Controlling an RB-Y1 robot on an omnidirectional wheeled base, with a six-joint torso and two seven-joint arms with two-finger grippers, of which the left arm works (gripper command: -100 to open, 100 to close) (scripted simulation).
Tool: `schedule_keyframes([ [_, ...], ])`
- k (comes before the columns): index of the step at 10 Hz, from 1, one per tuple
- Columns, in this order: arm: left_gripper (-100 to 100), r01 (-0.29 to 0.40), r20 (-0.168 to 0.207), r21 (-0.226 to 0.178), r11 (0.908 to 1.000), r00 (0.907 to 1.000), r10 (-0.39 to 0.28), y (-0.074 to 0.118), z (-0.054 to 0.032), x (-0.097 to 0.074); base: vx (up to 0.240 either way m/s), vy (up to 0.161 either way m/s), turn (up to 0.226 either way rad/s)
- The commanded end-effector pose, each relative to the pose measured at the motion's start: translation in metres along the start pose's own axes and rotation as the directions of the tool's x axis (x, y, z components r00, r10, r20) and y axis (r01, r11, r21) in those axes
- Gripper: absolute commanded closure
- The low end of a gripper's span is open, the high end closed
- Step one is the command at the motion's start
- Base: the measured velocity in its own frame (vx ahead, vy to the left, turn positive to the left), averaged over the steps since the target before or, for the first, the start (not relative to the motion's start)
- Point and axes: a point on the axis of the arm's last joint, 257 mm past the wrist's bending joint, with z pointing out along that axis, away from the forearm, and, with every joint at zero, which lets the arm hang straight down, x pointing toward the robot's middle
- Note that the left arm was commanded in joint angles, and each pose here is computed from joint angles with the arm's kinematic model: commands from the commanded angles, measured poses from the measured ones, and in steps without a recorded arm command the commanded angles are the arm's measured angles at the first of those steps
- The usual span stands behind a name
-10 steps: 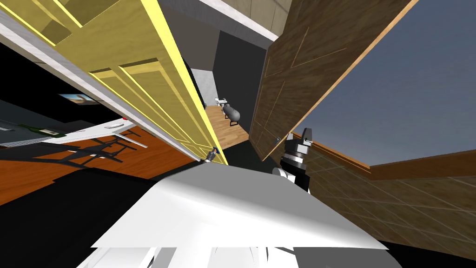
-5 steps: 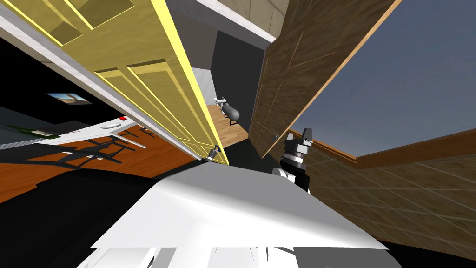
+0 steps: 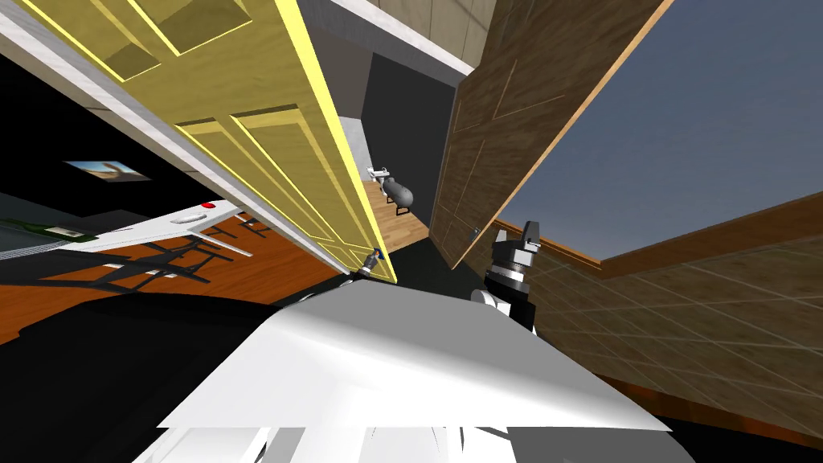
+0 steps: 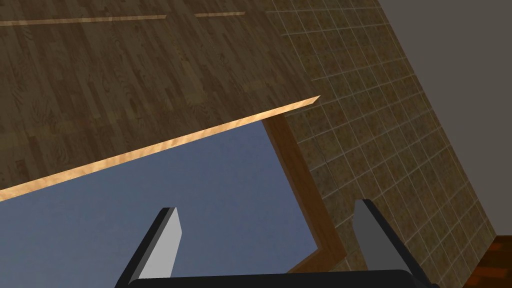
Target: Pull the door open
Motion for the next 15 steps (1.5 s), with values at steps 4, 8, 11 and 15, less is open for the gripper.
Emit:
schedule_keyframes([
  [4,100,-0.002,-0.024,-0.013,0.9999,0.9997,0.001,0.0,0.0331,0.018,-0.183,0.08,-0.056],
  [8,100,-0.001,-0.027,-0.019,0.9998,0.9996,0.001,0.001,0.0374,0.021,-0.075,0.053,-0.021],
  [11,100,-0.004,-0.059,-0.014,0.9999,0.9982,0.004,0.0,0.0208,0.013,-0.153,0.042,-0.13],
  [15,100,-0.006,-0.1,-0.011,0.9999,0.995,0.004,-0.002,-0.0021,0.003,-0.164,0.052,-0.107],
])
